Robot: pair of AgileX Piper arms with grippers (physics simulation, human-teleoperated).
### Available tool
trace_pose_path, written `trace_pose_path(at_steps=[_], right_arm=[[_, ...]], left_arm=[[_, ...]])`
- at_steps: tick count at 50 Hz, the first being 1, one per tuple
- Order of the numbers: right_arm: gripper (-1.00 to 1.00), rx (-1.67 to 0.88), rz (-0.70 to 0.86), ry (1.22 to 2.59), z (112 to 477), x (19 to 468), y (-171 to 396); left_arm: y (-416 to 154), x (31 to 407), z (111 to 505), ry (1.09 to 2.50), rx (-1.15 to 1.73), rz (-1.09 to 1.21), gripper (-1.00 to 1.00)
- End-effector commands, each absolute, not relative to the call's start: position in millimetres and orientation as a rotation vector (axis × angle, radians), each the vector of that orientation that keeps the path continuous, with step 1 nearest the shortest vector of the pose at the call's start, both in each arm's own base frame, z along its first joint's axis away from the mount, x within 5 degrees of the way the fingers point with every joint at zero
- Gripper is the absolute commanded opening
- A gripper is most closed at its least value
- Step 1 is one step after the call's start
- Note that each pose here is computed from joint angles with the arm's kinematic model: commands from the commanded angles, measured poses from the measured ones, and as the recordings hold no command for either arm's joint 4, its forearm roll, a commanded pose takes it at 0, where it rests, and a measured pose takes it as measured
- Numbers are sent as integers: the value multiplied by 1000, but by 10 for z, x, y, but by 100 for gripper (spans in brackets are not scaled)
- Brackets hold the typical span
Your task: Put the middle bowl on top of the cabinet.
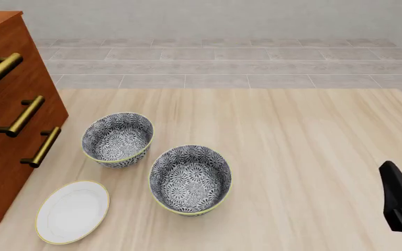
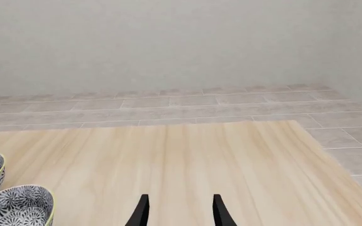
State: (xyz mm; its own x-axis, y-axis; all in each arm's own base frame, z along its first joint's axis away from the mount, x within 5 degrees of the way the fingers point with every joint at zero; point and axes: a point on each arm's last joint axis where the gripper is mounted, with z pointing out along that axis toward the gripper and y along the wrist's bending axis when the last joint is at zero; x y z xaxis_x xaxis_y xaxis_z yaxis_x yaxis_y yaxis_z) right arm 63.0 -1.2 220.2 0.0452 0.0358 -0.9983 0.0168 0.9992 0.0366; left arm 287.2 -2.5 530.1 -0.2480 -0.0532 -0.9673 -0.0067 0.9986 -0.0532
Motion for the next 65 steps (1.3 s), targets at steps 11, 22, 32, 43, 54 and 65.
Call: trace_pose_path(at_steps=[11,22,32,43,54,65], right_arm=[[100,39,14,1524,2214,626,-10],[100,36,16,1525,2211,623,-8],[100,37,16,1526,2214,630,-9],[100,36,16,1528,2200,630,-8],[100,31,18,1528,2208,617,-5],[100,28,22,1530,2209,606,-3]], left_arm=[[163,2781,5289,1815,-148,-33,-100],[247,2716,5332,1802,-200,-28,-100],[337,2677,5354,1789,-257,-25,-100],[473,2628,5307,1786,-333,-9,-100],[581,2526,5241,1789,-402,7,-100],[656,2412,5272,1772,-452,22,-100]])
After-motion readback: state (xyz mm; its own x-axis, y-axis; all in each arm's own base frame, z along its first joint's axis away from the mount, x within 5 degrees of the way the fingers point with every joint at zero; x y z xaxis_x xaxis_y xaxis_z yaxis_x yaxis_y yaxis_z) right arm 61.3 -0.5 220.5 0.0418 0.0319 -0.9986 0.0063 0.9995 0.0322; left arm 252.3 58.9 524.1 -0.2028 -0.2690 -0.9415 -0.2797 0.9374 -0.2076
